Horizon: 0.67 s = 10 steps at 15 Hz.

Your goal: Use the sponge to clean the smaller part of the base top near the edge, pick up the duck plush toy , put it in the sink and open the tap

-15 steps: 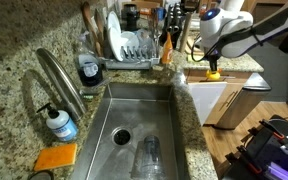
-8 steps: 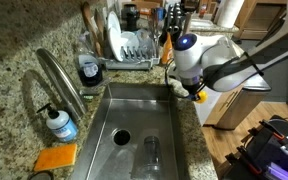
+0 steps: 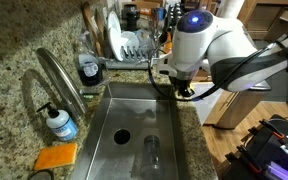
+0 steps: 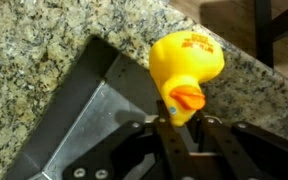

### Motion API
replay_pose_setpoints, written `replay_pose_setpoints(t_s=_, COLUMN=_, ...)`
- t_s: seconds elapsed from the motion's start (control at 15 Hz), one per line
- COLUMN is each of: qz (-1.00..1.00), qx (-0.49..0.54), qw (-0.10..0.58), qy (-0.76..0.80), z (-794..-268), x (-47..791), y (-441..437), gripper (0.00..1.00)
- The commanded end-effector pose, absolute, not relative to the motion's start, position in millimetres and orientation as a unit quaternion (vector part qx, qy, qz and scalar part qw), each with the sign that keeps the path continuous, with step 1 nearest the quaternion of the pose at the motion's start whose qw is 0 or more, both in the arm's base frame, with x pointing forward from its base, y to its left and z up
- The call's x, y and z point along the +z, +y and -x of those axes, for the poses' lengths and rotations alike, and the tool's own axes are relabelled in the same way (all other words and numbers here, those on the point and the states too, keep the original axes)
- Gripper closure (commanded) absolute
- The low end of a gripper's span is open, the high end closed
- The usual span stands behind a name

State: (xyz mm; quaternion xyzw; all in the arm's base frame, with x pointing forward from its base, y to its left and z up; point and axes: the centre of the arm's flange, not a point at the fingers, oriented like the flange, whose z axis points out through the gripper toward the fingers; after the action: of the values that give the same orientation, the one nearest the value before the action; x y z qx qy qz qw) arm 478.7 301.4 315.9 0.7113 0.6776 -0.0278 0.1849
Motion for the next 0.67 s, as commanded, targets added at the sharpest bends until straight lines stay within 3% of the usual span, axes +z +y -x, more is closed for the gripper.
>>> replay_pose_setpoints(t_s=0.0, qz=-0.710, qx=-0.027, qw=0.186, qy=0.679, z=-480.8, x=317.4, y=298.9, gripper=0.77)
replay_pose_setpoints(t_s=0.07, qz=-0.709, qx=-0.027, qw=0.186, qy=0.680, z=-481.8, x=317.2, y=297.5, gripper=0.94)
replay_pose_setpoints(t_s=0.6, qz=-0.661, qx=0.040, qw=-0.007, qy=0.749, z=-562.5, x=267.2, y=347.0, gripper=0.94)
